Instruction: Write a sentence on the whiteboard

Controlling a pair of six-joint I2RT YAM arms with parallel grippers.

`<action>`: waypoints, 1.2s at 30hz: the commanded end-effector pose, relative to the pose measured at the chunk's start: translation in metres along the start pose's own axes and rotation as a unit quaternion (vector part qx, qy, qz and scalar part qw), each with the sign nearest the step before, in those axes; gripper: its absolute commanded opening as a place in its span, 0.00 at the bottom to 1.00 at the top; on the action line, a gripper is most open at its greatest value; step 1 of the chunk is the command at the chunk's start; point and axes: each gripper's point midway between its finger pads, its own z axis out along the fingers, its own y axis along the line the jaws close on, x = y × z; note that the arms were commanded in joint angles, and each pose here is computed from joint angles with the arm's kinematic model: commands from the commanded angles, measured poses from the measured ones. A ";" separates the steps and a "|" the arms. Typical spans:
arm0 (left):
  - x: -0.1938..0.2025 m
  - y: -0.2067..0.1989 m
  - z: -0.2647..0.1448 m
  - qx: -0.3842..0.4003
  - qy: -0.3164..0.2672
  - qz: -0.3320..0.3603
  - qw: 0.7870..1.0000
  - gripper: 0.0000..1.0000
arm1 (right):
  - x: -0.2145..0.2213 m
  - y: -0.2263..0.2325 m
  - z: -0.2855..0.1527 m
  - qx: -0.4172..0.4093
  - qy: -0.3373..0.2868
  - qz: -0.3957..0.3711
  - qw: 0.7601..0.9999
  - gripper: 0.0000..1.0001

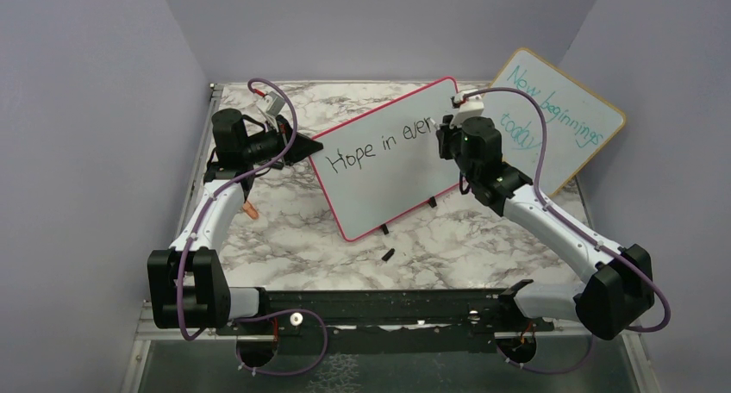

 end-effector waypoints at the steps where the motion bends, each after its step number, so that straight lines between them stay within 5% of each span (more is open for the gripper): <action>1: 0.040 0.024 0.002 -0.036 0.045 0.008 0.998 0.00 | -0.021 -0.008 -0.003 0.016 -0.031 0.011 0.999 0.01; 36: 0.041 0.025 0.002 -0.037 0.046 0.007 0.998 0.00 | 0.003 -0.008 0.001 0.004 -0.006 0.015 1.000 0.01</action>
